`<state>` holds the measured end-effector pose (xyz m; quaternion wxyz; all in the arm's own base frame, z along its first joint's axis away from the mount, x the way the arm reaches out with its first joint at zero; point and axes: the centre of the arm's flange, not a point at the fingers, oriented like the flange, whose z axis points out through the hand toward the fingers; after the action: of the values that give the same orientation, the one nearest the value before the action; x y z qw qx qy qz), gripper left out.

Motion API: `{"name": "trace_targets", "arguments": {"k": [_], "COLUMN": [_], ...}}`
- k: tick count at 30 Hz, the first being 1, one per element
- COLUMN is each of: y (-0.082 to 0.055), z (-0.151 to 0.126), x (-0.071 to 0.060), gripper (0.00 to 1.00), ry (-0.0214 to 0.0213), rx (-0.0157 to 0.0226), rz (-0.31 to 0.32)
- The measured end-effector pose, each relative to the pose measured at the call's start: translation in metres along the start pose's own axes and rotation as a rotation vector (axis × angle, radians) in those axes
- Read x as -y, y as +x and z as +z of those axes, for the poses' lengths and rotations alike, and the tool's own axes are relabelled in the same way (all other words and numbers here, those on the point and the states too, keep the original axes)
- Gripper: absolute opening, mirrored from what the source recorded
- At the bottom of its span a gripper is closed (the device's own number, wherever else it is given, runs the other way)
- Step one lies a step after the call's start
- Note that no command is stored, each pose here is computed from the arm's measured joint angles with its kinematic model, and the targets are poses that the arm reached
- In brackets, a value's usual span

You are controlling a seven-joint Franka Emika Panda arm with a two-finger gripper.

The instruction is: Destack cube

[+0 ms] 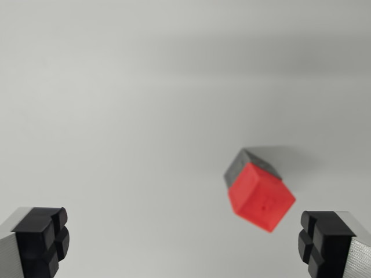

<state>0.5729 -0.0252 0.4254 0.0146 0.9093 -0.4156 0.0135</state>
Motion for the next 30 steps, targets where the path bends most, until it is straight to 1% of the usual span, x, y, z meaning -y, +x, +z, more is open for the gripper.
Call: {"name": "trace_targets", "arguments": {"k": [2,7,10,14,15,17,20,25,27,30], "y": [0.0,0.0,0.0,0.0,0.0,0.0,-0.001,0.0,0.0,-0.001], "z": [0.001,0.006,0.009,0.014,0.016,0.019,0.025,0.034,0.038,0.045], "x": [-0.001,-0.005,-0.008,-0.013,-0.015,-0.018,-0.024,-0.034,-0.038,-0.045], "gripper": [1.0,1.0,1.0,1.0,1.0,1.0,1.0,1.0,1.0,1.0], "ry": [-0.001,-0.0016,-0.0026,-0.0026,-0.003,-0.0025,-0.0033,-0.003,-0.0036,-0.0029], "rx": [0.0009,0.0016,0.0027,0.0035,0.0042,0.0046,0.0067,0.0091,0.011,0.0128], "rz": [0.004,0.017,0.027,0.047,0.053,0.064,0.085,0.119,0.135,0.161]}}
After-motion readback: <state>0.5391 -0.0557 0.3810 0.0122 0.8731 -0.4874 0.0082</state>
